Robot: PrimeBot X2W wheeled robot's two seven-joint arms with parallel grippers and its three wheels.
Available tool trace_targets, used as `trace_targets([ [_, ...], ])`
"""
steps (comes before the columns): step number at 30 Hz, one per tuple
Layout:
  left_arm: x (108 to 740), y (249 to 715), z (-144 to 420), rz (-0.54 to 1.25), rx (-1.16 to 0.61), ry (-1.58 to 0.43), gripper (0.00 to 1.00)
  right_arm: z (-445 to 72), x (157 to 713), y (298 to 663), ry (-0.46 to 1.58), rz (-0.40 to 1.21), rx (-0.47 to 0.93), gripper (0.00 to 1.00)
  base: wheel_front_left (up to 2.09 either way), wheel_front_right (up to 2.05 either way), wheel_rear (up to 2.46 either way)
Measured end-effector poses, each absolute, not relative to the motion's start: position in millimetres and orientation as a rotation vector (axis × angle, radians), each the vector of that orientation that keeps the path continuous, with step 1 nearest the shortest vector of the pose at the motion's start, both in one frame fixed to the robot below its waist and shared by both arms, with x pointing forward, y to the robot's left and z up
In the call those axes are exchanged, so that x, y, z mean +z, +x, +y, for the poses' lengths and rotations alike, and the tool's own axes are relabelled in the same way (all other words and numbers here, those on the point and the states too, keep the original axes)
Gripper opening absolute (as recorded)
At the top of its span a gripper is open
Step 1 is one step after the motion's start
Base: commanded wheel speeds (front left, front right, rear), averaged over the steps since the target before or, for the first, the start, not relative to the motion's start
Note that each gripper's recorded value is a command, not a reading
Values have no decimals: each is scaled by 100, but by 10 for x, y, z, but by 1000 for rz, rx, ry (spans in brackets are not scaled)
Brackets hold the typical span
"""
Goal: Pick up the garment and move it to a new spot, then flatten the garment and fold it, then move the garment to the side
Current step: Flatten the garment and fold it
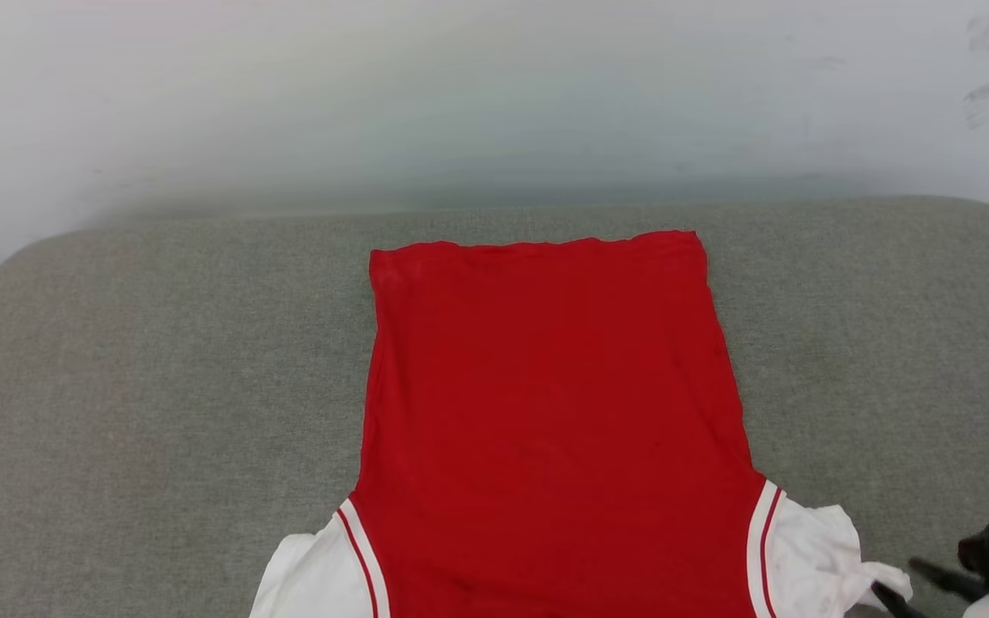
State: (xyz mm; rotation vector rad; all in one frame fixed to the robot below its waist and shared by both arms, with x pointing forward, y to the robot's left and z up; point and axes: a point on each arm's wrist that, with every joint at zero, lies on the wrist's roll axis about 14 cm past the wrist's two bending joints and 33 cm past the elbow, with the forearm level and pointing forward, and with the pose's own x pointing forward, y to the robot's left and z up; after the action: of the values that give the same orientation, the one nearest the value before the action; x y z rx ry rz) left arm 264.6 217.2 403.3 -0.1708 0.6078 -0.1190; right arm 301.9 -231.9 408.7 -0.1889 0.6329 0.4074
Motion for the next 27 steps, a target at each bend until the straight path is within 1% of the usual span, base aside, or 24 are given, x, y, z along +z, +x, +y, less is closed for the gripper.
trace_targets([
  [3,4073,2753,2132,585,-129,-169,0,-2364,4408,3339,-227,546,390,100,0,0,0],
  [6,4120,2882,2096,560,-142,-158,0,-2409,4921,3775,-263,412,364,100,0,0,0],
  [10,4161,3060,2071,531,-148,-147,0,-2399,5530,4274,-323,294,351,100,0,0,0],
  [14,4181,3265,2049,505,-157,-137,0,-2256,5900,4723,-344,291,373,100,0,0,0],
  [16,4174,3355,2030,500,-155,-149,0,-2229,5889,4915,-375,371,379,100,0,0,0],
  [20,4143,3517,2010,488,-158,-145,0,-2158,5584,5227,-378,615,398,100,0,0,0],
  [25,4067,3675,1995,485,-149,-158,0,-2087,5207,5647,-338,849,381,100,0,0,0],
  [27,4017,3715,2011,491,-141,-156,0,-2024,5052,5811,-327,908,373,100,0,0,0],
])
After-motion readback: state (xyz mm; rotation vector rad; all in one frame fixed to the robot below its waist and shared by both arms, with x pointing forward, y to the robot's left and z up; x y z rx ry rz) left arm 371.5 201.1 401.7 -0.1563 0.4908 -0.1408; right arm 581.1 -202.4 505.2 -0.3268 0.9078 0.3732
